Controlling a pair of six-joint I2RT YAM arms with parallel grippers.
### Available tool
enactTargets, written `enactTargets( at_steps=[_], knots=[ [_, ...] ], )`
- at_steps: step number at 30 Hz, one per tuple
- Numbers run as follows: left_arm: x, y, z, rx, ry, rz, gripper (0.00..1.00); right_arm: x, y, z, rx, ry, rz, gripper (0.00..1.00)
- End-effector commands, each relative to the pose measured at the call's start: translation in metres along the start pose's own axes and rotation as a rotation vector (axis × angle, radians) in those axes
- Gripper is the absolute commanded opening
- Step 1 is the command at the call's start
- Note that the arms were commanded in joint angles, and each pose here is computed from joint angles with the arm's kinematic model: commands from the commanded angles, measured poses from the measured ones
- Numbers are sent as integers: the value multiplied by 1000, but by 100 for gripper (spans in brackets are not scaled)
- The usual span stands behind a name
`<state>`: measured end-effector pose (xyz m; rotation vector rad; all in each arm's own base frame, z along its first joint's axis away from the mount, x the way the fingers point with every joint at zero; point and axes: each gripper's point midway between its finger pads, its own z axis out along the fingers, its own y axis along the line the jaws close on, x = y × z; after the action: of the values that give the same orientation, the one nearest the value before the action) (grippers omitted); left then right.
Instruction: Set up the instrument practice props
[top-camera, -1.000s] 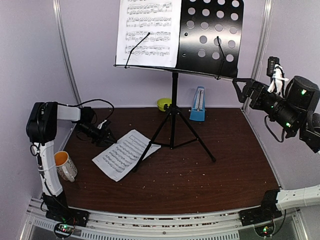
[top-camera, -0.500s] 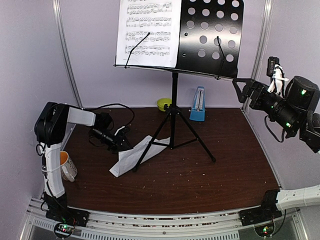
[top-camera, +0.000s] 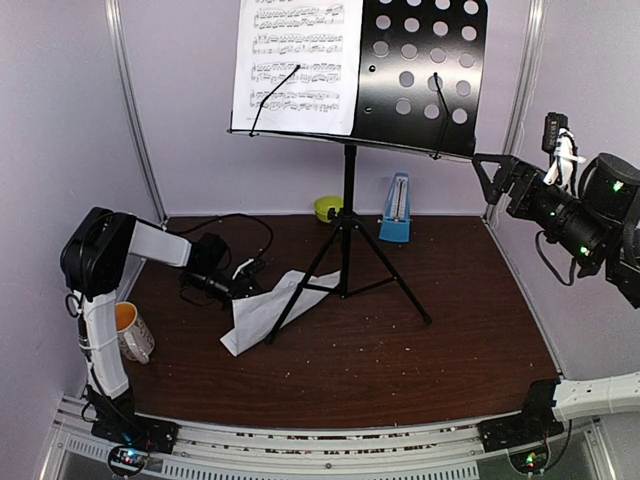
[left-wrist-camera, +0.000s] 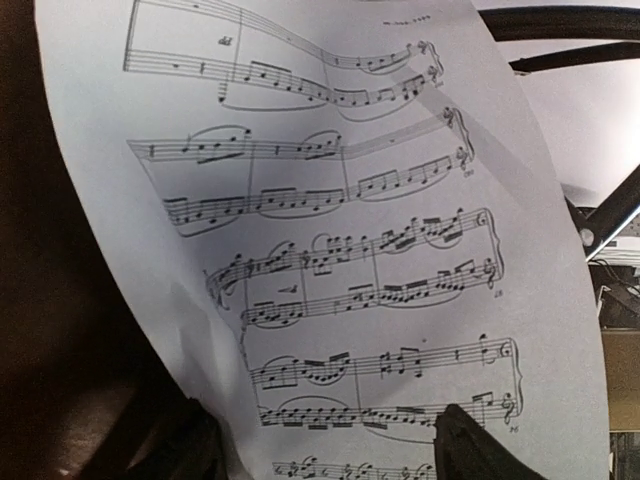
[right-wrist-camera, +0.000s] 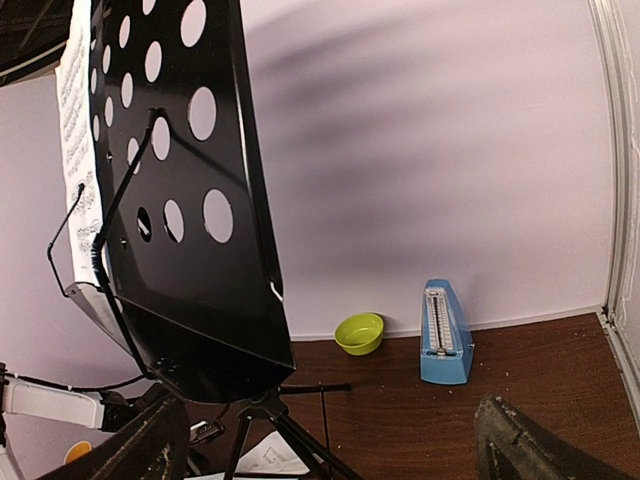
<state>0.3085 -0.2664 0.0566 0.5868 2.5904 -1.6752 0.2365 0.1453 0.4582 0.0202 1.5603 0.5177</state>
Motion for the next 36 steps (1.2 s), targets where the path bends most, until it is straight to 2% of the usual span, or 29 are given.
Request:
enactTargets(
  at_steps=[1,3,7,10,14,22,31,36],
  knots=[
    [-1,-25,0,71,-38,62,71,-5,-1,-2,-1,-7,1,100],
    [3,-24,0,65,-37,51,61,-6,-1,-3,0,-11,5,100],
    [6,-19,1,39,-37,45,52,-7,-1,-3,-1,-14,8,100],
    [3,-17,-3,-1,-58,57,39,-7,0,-2,-4,-14,10,100],
    [-8,-17,-21,-64,-133,62,23,-10,0,-3,-4,-19,10,100],
    [-19,-30,-58,-245,-207,133,0,-13,1,-4,-13,-26,6,100],
    [-12,-59,-94,-385,-261,206,0,-13,9,-3,-52,-19,-10,100],
    [3,-100,-118,-430,-303,312,0,-7,28,-4,-160,6,-50,100]
  ],
)
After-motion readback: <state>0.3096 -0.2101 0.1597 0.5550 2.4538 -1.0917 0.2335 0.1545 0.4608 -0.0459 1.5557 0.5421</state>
